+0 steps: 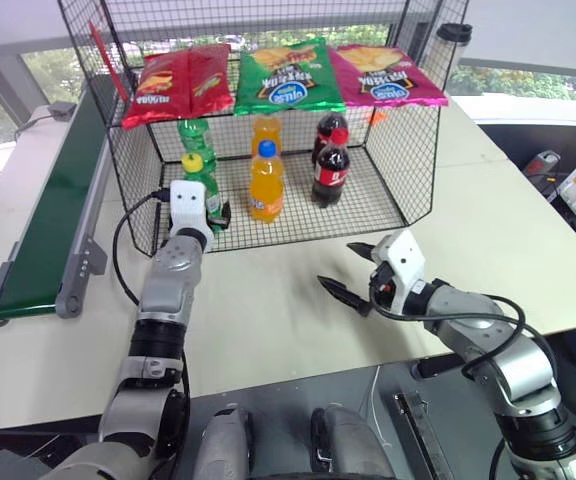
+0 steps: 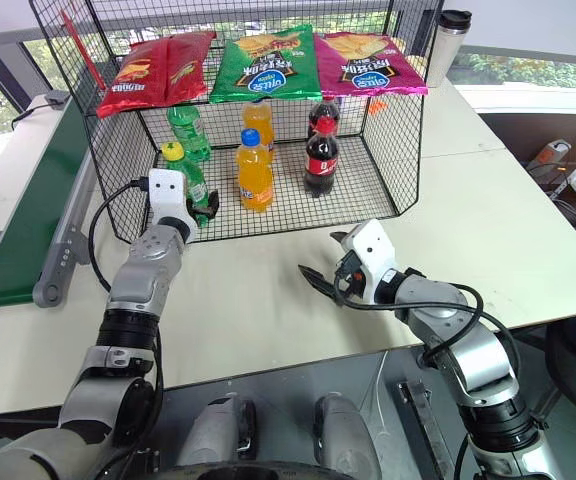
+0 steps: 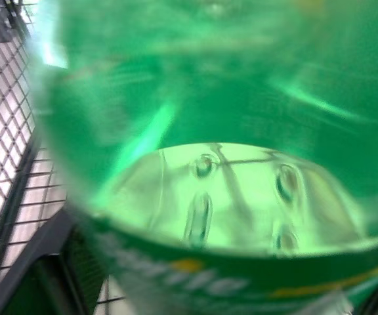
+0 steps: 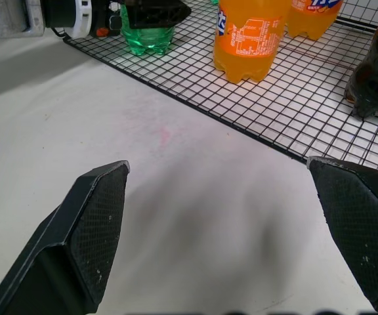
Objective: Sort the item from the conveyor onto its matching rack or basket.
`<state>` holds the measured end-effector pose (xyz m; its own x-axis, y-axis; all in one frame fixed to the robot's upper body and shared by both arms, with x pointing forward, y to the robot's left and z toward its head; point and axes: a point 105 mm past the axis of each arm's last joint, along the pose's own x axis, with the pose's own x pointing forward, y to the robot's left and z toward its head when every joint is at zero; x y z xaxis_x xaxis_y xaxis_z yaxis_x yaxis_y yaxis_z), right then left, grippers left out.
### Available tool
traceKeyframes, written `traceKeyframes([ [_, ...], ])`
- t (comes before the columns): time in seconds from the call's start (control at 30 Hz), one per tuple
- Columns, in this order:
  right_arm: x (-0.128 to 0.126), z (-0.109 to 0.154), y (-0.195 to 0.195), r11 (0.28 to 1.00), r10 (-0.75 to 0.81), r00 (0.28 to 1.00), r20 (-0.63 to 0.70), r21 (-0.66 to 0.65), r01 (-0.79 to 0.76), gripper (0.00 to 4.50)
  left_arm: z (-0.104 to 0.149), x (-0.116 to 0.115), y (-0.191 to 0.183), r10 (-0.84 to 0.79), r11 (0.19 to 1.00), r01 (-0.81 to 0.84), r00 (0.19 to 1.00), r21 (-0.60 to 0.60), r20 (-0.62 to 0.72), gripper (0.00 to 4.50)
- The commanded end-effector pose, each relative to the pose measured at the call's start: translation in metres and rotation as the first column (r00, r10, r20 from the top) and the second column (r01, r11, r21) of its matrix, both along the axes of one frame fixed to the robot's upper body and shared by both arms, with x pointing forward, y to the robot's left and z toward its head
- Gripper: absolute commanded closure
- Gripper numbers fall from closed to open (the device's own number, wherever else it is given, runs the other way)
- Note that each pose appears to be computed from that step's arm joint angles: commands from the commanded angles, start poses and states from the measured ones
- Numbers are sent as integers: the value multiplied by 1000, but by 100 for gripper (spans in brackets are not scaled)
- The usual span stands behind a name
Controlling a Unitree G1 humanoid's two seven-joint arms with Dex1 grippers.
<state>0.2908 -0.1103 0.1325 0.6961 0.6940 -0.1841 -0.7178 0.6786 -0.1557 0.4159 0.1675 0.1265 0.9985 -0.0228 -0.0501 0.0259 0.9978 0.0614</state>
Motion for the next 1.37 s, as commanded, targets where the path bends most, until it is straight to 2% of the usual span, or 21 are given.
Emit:
traceKeyframes([
  [0.03,-3,12,3,1000,16,999,44,16,-17,0,20,-5,3,-3,1000,3,997,3,74,16],
  [0.47,-4,14,6,999,30,999,37,18,-31,0,20,-39,13,-46,997,45,999,57,23,16],
  [0.67,-7,16,7,999,47,998,37,23,-47,0,22,-68,10,-153,985,152,988,87,1,16],
  [0.87,-9,18,10,997,57,998,32,58,-58,0,26,-100,12,-314,948,314,949,49,-24,16],
  [1.0,-8,17,10,996,54,998,25,64,-55,0,26,-115,22,-335,941,337,941,35,-41,16],
  [1.17,-8,15,11,995,53,998,13,78,-54,0,21,-136,16,-399,917,400,914,-5,-70,16],
  [1.37,-7,12,14,995,57,998,7,87,-57,0,18,-141,12,-415,910,412,907,-45,-68,16],
])
